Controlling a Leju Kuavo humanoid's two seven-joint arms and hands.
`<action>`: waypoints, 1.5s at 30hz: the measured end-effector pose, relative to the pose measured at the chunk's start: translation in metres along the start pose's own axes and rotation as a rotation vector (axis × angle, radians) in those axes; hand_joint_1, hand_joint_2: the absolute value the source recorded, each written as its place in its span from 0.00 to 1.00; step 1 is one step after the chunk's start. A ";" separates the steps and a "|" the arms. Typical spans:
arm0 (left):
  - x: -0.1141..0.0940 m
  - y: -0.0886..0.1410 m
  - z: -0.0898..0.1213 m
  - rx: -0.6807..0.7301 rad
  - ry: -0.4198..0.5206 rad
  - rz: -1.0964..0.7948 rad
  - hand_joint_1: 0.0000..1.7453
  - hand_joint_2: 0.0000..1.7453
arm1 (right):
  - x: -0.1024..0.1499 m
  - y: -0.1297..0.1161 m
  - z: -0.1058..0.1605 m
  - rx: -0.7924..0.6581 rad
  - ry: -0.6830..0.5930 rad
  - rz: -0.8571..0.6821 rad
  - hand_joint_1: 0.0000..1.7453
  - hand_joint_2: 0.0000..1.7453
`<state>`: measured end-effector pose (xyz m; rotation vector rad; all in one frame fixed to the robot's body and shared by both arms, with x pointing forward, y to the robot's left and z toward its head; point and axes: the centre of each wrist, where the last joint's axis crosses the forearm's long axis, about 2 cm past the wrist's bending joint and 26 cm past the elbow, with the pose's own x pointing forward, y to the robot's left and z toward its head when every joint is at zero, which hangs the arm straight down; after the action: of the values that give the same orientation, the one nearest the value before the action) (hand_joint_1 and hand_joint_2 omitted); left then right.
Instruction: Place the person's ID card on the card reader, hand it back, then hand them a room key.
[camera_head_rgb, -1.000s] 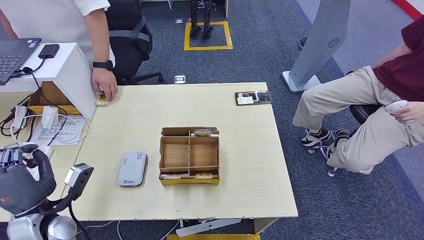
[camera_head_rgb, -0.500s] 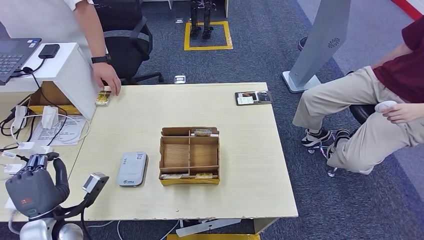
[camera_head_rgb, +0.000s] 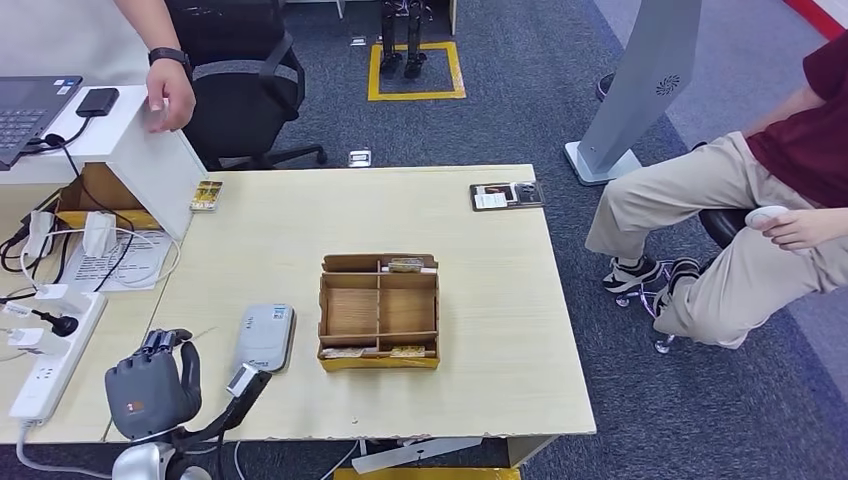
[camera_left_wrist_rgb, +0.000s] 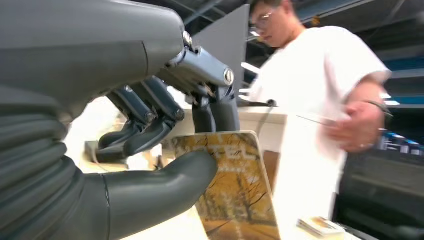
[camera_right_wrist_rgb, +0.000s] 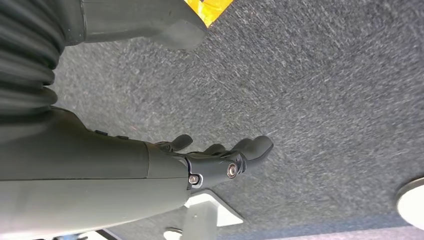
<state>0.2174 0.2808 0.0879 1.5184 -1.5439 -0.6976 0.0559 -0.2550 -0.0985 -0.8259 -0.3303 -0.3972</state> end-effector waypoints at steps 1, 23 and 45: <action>0.004 -0.003 0.003 -0.019 -0.005 0.006 1.00 1.00 | 0.000 0.000 0.000 0.000 0.000 -0.001 0.00 1.00; 0.018 -0.034 0.032 -0.203 -0.090 0.008 1.00 1.00 | 0.000 -0.002 -0.003 0.007 -0.014 0.014 0.00 1.00; 0.019 -0.047 0.050 -0.290 -0.133 0.011 1.00 1.00 | -0.001 -0.003 -0.005 0.007 -0.017 0.007 0.00 1.00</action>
<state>0.2005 0.2487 0.0272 1.2675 -1.4727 -0.9876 0.0539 -0.2603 -0.1002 -0.8237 -0.3440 -0.3831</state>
